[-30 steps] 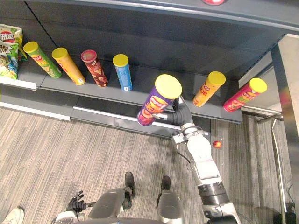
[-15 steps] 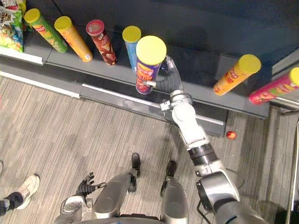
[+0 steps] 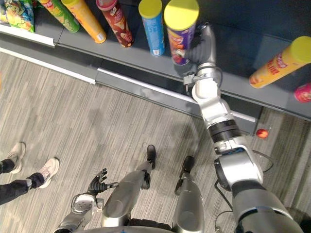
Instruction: Put the gum and the chips on the shelf.
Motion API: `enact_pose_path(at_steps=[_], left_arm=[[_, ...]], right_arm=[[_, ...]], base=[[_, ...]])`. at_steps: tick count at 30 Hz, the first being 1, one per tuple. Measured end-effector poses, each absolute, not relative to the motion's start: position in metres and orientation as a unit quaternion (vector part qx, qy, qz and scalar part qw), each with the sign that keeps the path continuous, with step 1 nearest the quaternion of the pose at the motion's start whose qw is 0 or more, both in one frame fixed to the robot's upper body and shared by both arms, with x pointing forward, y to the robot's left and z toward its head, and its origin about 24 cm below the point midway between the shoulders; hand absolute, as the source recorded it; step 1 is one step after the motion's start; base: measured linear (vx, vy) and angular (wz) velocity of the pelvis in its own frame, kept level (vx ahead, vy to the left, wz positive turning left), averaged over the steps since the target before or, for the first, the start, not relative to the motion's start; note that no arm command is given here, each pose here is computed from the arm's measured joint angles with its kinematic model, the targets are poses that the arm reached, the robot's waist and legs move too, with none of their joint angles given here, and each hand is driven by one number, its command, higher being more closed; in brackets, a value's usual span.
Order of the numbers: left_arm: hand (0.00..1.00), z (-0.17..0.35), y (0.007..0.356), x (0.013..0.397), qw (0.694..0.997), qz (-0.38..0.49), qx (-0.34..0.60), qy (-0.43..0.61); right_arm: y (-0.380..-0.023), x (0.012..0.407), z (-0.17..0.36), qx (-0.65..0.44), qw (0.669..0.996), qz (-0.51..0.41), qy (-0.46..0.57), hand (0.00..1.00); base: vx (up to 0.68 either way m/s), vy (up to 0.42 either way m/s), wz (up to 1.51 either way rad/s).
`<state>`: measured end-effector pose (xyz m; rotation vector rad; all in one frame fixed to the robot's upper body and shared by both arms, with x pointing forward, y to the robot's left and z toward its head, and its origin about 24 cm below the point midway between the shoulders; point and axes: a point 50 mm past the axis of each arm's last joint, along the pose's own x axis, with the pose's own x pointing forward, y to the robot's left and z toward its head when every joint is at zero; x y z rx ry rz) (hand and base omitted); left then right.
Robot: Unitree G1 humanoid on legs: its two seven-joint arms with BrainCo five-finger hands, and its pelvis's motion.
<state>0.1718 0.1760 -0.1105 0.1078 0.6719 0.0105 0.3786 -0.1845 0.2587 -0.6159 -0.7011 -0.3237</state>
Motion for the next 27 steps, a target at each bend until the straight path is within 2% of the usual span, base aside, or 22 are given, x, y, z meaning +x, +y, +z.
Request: enact_pose_path(at_steps=[12,27], left_arm=[[0.0,-0.105,0.17,0.176,0.948,-0.005,0.048,0.316],[0.0,-0.103,0.169,0.176,0.947,-0.012,0.051,0.316]], right_arm=[[-0.224,0.38,0.268,-0.34,0.853,-0.231,-0.322,1.0],[-0.235,0.383,0.257,-0.343,0.858,-0.238,-0.299,1.0]], base=[[-0.01,-0.005,0.01],[0.01,-0.025,-0.01]])
